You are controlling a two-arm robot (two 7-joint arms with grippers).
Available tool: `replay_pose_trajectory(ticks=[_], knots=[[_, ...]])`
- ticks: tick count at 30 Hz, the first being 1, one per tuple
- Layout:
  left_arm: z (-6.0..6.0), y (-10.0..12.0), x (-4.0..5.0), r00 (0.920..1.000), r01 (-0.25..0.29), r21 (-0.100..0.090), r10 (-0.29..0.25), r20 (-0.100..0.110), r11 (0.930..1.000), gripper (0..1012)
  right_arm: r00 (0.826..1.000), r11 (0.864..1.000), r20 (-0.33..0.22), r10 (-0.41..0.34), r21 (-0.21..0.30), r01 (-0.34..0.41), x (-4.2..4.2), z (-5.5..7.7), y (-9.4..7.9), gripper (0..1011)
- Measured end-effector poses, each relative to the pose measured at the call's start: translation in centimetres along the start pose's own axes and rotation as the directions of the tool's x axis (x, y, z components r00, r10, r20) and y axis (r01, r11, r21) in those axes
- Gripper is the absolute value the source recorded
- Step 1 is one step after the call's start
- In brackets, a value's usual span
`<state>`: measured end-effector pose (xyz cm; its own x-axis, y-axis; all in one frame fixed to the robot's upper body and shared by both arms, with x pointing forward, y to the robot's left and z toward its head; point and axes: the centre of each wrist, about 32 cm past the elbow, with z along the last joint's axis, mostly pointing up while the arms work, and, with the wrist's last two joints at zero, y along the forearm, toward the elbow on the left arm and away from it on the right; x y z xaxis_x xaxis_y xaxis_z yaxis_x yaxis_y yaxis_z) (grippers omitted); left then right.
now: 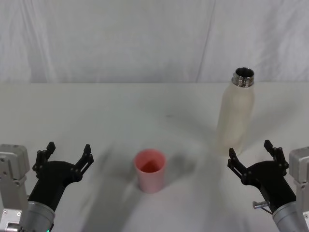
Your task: Grasp the thermos with one hand and pour water into the cup lid.
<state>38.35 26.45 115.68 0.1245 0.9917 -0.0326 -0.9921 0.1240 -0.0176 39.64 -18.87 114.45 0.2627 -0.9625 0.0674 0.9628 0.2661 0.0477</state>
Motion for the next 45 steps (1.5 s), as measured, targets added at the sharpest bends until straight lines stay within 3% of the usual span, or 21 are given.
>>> replay_pose_trajectory(ticks=[18, 34, 45], knots=[[0.0, 0.0, 0.0, 1.0, 0.0, 0.0, 0.0, 0.0, 1.0, 1001, 1.0, 1.0, -0.006, 0.007, 0.001, -0.007, 0.13, 0.0, 0.0, 1000], [0.0, 0.0, 0.0, 1.0, 0.0, 0.0, 0.0, 0.0, 1.0, 1001, 0.992, 0.998, -0.104, 0.065, 0.009, -0.065, 1.95, 0.0, 0.4, 1000], [0.0, 0.0, 0.0, 1.0, 0.0, 0.0, 0.0, 0.0, 1.0, 1001, 0.987, 0.995, -0.128, 0.097, -0.002, -0.098, 3.52, 0.2, 1.5, 1000]])
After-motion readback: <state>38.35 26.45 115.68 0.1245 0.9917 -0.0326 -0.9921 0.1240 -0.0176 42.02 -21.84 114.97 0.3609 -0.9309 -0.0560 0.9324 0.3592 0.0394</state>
